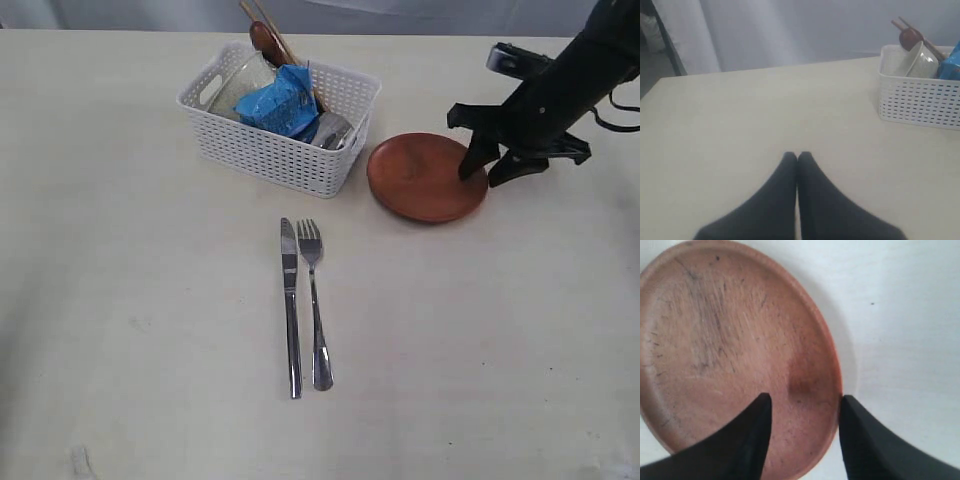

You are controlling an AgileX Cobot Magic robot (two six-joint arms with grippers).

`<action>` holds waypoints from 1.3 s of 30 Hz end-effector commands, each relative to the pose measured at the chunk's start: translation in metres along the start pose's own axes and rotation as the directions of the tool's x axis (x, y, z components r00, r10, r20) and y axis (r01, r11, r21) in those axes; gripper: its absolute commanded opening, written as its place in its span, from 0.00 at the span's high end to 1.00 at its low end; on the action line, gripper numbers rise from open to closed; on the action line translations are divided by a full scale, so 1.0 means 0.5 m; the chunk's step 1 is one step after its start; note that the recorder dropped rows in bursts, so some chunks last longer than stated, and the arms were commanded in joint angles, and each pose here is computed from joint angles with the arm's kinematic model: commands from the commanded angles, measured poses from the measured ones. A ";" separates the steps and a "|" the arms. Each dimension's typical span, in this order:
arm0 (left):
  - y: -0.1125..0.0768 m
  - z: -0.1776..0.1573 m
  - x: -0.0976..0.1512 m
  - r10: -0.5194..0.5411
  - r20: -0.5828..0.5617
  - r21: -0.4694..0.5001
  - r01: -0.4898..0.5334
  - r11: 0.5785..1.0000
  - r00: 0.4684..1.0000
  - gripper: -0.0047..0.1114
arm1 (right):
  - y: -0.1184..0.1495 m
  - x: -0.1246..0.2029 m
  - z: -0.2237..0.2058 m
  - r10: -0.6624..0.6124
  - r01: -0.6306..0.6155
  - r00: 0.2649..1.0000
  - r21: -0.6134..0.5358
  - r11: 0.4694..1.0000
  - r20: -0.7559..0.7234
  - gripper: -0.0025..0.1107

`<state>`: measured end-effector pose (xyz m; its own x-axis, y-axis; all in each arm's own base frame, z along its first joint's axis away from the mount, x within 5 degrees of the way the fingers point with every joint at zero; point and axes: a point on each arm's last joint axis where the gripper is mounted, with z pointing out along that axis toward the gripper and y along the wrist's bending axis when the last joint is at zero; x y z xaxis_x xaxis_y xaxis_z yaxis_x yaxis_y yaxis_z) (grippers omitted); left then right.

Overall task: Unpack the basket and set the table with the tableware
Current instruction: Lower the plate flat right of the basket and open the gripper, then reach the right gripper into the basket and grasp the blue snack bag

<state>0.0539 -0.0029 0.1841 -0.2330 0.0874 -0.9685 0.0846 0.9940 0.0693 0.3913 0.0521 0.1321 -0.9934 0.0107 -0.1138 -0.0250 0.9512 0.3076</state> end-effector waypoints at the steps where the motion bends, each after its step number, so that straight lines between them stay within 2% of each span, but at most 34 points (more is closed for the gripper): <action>1: 0.000 0.000 0.000 0.004 0.008 -0.004 -0.004 1.000 1.000 0.96 | 0.025 -0.027 -0.073 -0.071 0.072 0.994 -0.009 0.997 0.078 0.60; 5: 0.000 0.000 0.000 0.004 0.008 -0.004 -0.004 1.000 1.000 0.96 | 0.084 -0.037 -0.127 -0.195 0.204 0.971 -0.055 0.977 0.141 0.60; 8: 0.000 0.000 0.000 0.004 0.008 -0.004 -0.004 1.000 1.000 0.96 | 0.149 -0.033 -0.143 -0.268 0.286 0.949 -0.095 0.953 0.168 0.46; 11: 0.000 0.000 0.000 0.004 0.008 -0.004 -0.004 1.000 1.000 0.96 | 0.219 -0.031 -0.148 -0.261 0.291 0.945 -0.140 0.947 0.196 0.33; 19: 0.000 0.000 0.000 0.004 0.008 -0.004 -0.004 1.000 1.000 0.96 | 0.406 -0.025 -0.114 -0.332 0.392 0.892 -0.159 0.906 0.306 0.32; 22: 0.000 0.000 0.000 0.004 0.008 -0.004 -0.004 1.000 1.000 0.96 | 0.433 -0.033 -0.086 -0.292 0.347 0.907 -0.147 0.926 0.302 0.32; 27: 0.000 0.000 0.000 0.004 0.008 -0.004 -0.004 1.000 1.000 0.96 | 0.435 -0.052 -0.038 -0.196 0.240 0.944 -0.146 0.960 0.265 0.38; 35: 0.000 0.000 0.000 0.004 0.008 -0.004 -0.004 1.000 1.000 0.96 | 0.427 -0.056 0.009 -0.178 0.213 0.959 -0.143 0.967 0.222 0.51; 39: 0.000 0.000 0.000 0.004 0.008 -0.004 -0.004 1.000 1.000 0.96 | 0.427 -0.054 0.008 -0.189 0.221 0.959 -0.140 0.965 0.212 0.69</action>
<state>0.0539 -0.0029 0.1841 -0.2330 0.0874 -0.9685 0.0846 0.9940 0.0693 0.4127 0.2567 0.1963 -0.9260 -0.0905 -0.3665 -0.2484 0.8772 0.4110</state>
